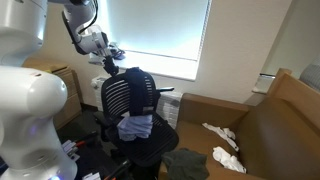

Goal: Move the chair towards the heater

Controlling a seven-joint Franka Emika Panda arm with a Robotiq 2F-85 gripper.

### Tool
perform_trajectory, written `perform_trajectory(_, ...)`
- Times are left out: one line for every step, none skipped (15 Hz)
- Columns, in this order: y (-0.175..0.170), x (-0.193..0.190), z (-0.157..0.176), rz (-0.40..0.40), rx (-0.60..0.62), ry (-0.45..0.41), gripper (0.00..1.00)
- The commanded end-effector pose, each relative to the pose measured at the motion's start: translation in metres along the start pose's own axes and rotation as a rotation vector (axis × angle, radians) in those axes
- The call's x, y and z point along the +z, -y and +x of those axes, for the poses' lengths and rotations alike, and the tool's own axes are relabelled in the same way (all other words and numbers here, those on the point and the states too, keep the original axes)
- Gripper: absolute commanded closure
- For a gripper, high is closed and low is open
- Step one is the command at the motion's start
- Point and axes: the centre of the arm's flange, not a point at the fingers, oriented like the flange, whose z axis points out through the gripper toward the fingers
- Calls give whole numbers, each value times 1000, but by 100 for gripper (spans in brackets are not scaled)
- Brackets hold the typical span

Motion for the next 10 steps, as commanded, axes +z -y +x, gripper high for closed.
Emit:
perform_trajectory(6, 1, -2, 8, -5, -3, 42)
perform_trajectory(0, 5, -10, 32, -11, 36, 33)
perform_trajectory(-8, 6, -17, 73, 7, 92, 26)
perform_trajectory(-16, 7, -22, 111, 39, 138, 18)
perform_trajectory(-23, 10, -28, 157, 40, 185, 12)
perform_trajectory(-27, 9, -32, 169, 66, 234, 4)
perform_trajectory(-31, 8, -36, 209, 67, 283, 1)
perform_trajectory(-35, 6, -39, 224, 85, 319, 0)
perform_trajectory(-14, 20, -23, 189, 78, 257, 9)
perform_trajectory(-18, 19, -26, 205, 83, 283, 1)
